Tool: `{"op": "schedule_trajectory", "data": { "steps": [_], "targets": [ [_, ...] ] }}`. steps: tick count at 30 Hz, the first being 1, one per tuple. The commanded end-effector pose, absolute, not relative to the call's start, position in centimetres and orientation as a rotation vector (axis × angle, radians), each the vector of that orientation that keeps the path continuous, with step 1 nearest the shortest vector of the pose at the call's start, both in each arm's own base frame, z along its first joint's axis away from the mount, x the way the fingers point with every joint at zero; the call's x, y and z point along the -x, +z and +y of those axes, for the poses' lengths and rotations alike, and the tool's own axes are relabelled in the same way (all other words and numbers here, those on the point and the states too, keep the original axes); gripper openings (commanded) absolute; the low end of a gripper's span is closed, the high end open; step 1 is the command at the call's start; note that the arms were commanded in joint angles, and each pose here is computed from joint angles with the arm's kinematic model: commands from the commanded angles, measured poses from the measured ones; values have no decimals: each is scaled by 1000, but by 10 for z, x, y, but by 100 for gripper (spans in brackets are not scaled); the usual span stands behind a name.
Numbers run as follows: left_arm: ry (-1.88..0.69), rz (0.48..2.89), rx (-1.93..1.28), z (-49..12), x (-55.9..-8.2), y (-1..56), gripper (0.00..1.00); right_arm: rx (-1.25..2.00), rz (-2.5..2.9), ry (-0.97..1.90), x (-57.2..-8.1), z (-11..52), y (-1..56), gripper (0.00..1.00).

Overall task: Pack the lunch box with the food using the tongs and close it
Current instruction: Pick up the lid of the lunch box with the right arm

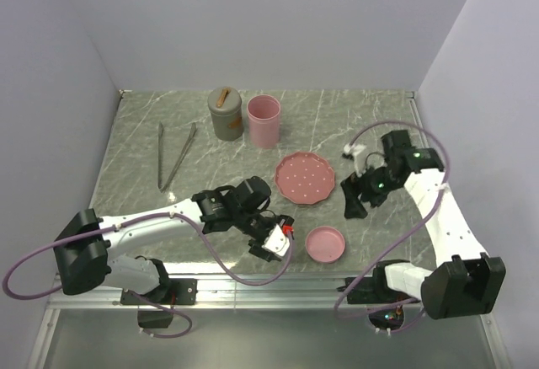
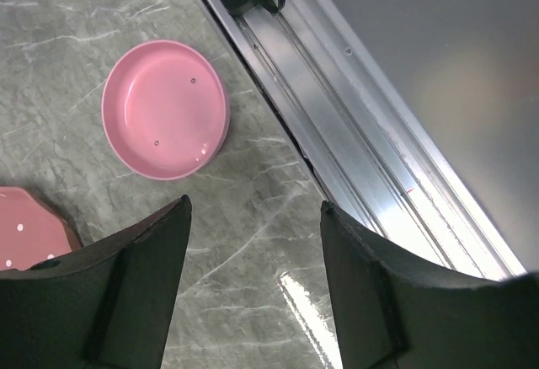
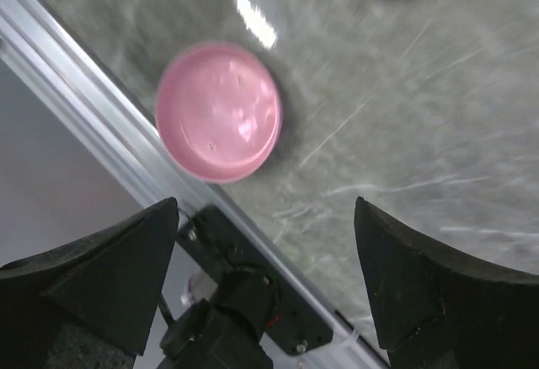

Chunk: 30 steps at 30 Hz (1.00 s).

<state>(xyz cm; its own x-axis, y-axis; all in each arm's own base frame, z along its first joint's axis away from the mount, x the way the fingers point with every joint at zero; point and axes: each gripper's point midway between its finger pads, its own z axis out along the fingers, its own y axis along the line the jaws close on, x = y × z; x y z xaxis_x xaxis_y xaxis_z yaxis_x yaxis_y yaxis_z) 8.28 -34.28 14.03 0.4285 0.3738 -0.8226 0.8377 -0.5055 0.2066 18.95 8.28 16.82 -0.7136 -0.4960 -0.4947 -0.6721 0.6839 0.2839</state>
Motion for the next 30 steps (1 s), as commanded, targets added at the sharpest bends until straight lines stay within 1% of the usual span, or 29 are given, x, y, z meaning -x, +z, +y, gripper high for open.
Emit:
{"op": "schedule_trajectory", "data": {
  "steps": [1, 3, 4, 8, 17, 23, 24, 25, 27, 30],
  "targets": [
    [-996, 926, -2024, -351, -80, 169, 68, 1065, 2578, 474, -178, 74, 137, 91],
    [-989, 934, -2021, -351, -81, 170, 69, 1131, 2606, 452, -172, 82, 119, 89],
    [-987, 939, -2021, -351, -81, 170, 69, 1116, 2612, 379, -180, 81, 114, 88],
    [-974, 953, -2006, -349, -82, 172, 71, 1143, 2639, 300, -189, 85, 98, 82],
    [-980, 987, -1959, -344, -80, 176, 72, 1268, 2754, 302, -183, 97, 65, 72],
    [-964, 979, -1957, -341, -81, 177, 72, 1351, 2786, 303, -178, 107, 50, 60],
    [-964, 977, -1955, -341, -81, 177, 72, 1367, 2791, 300, -176, 107, 47, 56],
    [-964, 976, -1951, -340, -80, 177, 72, 1383, 2795, 293, -175, 108, 44, 55],
    [-964, 987, -1938, -340, -81, 177, 73, 1432, 2805, 292, -169, 110, 37, 49],
    [-963, 1003, -1927, -337, -80, 175, 73, 1473, 2825, 286, -164, 112, 31, 46]
  ]
}}
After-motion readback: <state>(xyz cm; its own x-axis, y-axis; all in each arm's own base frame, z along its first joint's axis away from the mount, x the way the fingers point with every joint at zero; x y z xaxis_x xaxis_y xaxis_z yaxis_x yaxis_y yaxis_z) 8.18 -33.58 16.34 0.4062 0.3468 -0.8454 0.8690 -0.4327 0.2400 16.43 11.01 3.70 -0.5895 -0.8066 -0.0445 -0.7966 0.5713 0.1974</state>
